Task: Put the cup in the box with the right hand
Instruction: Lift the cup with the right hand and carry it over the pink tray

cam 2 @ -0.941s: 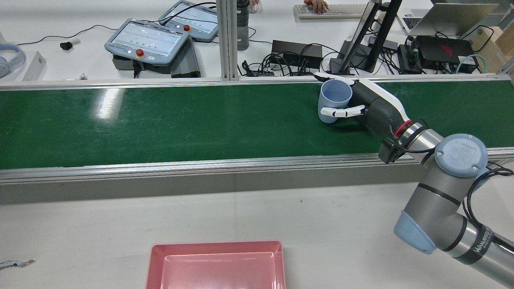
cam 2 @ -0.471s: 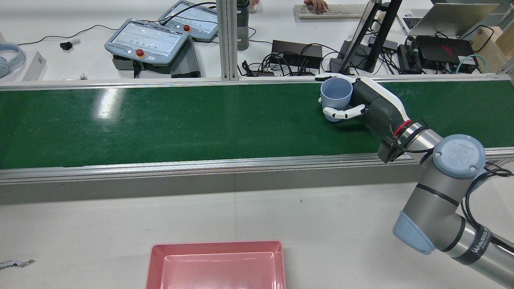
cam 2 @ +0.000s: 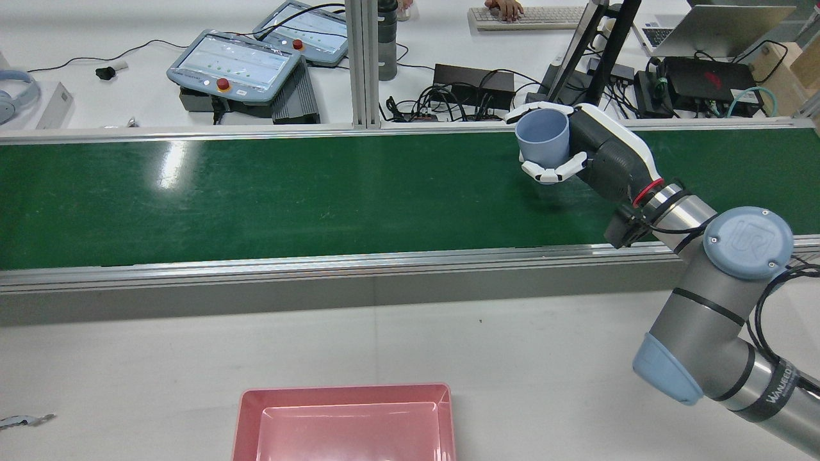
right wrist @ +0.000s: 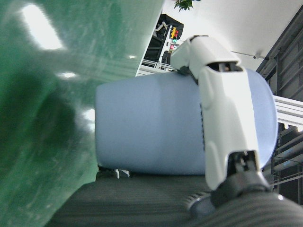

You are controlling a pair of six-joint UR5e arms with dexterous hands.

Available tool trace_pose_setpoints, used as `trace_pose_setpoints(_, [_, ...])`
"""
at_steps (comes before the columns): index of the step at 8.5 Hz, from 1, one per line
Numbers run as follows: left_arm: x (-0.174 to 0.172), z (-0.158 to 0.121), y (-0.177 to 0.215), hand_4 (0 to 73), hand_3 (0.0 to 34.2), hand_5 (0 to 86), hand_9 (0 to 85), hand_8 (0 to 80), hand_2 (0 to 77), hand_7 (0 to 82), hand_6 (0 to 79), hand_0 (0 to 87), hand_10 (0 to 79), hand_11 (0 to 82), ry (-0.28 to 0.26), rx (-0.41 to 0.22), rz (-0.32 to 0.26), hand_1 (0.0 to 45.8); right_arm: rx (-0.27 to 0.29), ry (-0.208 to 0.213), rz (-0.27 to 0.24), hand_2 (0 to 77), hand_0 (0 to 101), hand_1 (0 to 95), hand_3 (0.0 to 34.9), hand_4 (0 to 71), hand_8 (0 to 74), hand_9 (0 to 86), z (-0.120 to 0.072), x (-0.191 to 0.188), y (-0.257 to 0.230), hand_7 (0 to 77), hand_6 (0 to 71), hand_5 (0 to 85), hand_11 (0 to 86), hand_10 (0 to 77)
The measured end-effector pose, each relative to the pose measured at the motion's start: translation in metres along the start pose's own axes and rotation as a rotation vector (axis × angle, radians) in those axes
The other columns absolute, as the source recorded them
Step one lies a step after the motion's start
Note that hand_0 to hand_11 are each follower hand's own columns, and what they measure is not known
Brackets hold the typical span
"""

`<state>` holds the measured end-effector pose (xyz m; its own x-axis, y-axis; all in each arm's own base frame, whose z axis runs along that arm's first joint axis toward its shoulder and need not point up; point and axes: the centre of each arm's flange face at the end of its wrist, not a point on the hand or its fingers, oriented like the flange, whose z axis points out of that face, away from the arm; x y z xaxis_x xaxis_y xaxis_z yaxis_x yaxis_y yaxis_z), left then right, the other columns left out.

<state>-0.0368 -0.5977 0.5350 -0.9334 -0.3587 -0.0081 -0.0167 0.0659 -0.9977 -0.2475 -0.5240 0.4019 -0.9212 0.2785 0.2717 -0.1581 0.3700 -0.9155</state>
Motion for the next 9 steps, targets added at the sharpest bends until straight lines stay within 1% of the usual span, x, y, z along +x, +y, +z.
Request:
trace_pose_setpoints(1, [0.000,0.000,0.000,0.0,0.0,0.0,0.5,0.0,0.5,0.0,0.0,0.0,0.0,0.0,0.000,0.000,0.000,0.5,-0.019,-0.024,0.006,43.6,80,21.3,10.3,7.1,46.4,50.2,-0.001,-0.014,0.011,59.5,32.2,27.8,12.5,2.2])
trace_pose_setpoints(2, [0.000,0.000,0.000,0.0,0.0,0.0,0.0,0.0,0.5,0.0,0.0,0.0,0.0,0.0,0.000,0.000,0.001,0.5,-0.039,-0.042,0.010,44.2,80,20.2,10.4,12.0,49.6,50.2,-0.001,-0.027,0.024,59.5,35.5,25.6,60.0,10.9])
trace_pose_setpoints(3, [0.000,0.000,0.000,0.0,0.0,0.0,0.0,0.0,0.5,0.0,0.0,0.0,0.0,0.0,0.000,0.000,0.001,0.5,-0.062,-0.055,0.015,44.2,80,20.2,10.4,12.5,49.6,50.2,-0.002,-0.036,0.040,58.9,37.6,27.8,68.2,21.3])
trace_pose_setpoints(4, [0.000,0.000,0.000,0.0,0.0,0.0,0.0,0.0,0.5,0.0,0.0,0.0,0.0,0.0,0.000,-0.001,0.001,0.5,-0.082,-0.054,0.018,44.2,80,20.2,12.9,14.7,49.6,50.2,-0.005,-0.042,0.053,58.9,37.6,27.3,69.3,28.9])
trace_pose_setpoints(5, [0.000,0.000,0.001,0.0,0.0,0.0,0.0,0.0,0.5,0.0,0.0,0.0,0.0,0.0,0.000,-0.001,0.001,0.5,-0.105,-0.035,0.020,44.2,80,20.2,13.3,14.7,58.9,48.5,-0.010,-0.045,0.068,58.9,37.6,27.3,67.1,34.9])
trace_pose_setpoints(6, [0.000,0.000,0.001,0.0,0.0,0.0,0.0,0.0,0.5,0.0,0.0,0.0,0.0,0.0,0.000,-0.001,0.001,0.5,-0.138,-0.004,0.024,44.2,80,20.2,13.3,14.7,58.9,48.5,-0.013,-0.045,0.084,58.9,37.6,27.3,67.1,34.9])
trace_pose_setpoints(7, [0.000,0.000,0.000,0.0,0.0,0.0,0.0,0.0,0.5,0.0,0.0,0.0,0.0,0.0,0.000,-0.001,0.001,0.5,-0.178,0.040,0.024,44.7,80,17.5,13.7,16.9,58.9,49.1,-0.017,-0.031,0.104,58.9,37.6,25.1,67.6,34.9])
trace_pose_setpoints(9, [0.000,0.000,0.000,0.0,0.0,0.0,0.0,0.0,0.5,0.0,0.0,0.0,0.0,0.0,0.000,-0.001,0.001,0.5,-0.265,0.159,0.001,44.7,80,17.5,13.7,16.9,58.9,49.1,-0.036,0.031,0.163,58.9,37.6,25.1,67.6,34.9])
